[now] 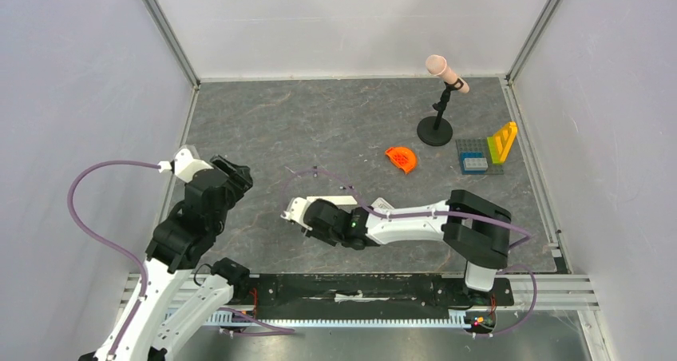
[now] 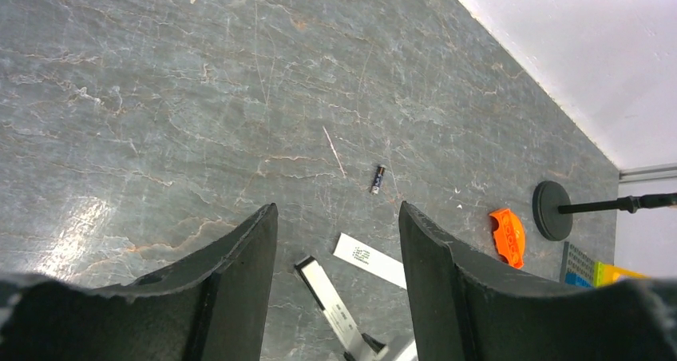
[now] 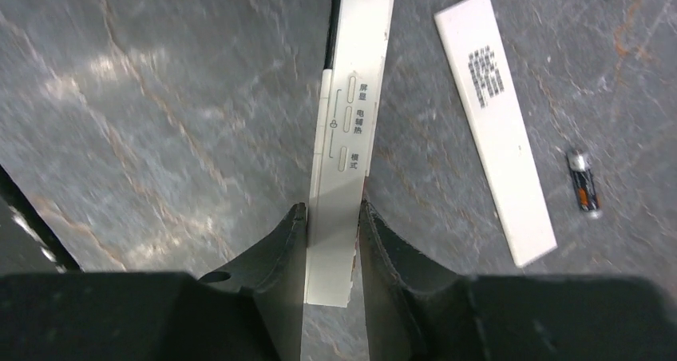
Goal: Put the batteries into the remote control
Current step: Adjust the remote control at the center of the board.
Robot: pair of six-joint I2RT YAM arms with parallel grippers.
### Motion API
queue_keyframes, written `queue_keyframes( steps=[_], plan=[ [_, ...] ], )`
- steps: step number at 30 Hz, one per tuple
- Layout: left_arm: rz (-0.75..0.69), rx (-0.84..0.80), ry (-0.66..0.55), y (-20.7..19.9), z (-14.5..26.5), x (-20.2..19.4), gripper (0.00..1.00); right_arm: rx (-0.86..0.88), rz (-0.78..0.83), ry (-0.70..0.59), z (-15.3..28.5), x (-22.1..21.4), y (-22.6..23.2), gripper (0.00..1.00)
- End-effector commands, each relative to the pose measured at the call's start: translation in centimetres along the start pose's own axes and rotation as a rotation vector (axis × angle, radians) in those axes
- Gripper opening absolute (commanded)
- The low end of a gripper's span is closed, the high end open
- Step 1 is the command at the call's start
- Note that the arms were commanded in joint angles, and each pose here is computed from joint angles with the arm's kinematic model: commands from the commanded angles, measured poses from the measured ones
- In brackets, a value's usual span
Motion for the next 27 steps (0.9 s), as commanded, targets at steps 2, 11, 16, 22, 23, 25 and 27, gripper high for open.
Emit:
queue_keyframes(
  steps=[2,11,16,22,23,25,27],
  plan=[
    [-0.033,-0.035,-0.029,-1.2,-0.6,0.9,0.63,-0.168,0.218,-0.008,2.0,-2.2,-0.4,0.25],
    [-0.037,-0.042,-0.004,-1.8,-1.8,-0.1,0.63,-0.345,0.369,-0.012,3.2,-5.8,0.8,0.32],
    [-0.039,-0.050,0.014,-1.9,-2.2,-0.7,0.63,-0.274,0.319,-0.042,3.9,-6.2,2.3,0.47],
    [-0.044,-0.071,0.041,-2.1,-2.6,-1.6,0.63,-0.212,0.293,-0.066,4.9,-6.4,3.3,0.48],
    [-0.044,-0.078,0.048,-2.2,-2.7,-1.7,0.63,-0.212,0.294,-0.064,4.9,-6.4,3.3,0.48],
    [-0.045,-0.093,0.061,-2.5,-2.8,-2.0,0.63,-0.196,0.294,-0.069,4.9,-6.1,3.5,0.50],
    [-0.055,-0.107,0.074,-2.7,-2.8,-2.1,0.63,-0.150,0.276,-0.080,5.0,-5.1,3.8,0.54]
  ],
)
Point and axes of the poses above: each gripper's point midway between its finger pads, its own z axis back along the fingers, its own y axis along the line the jaws close on, x = y × z, the point moved 5 cm from there along z, back along the fingers, and after that the axes turned 8 degrees about -z, right-handed, at the moved point
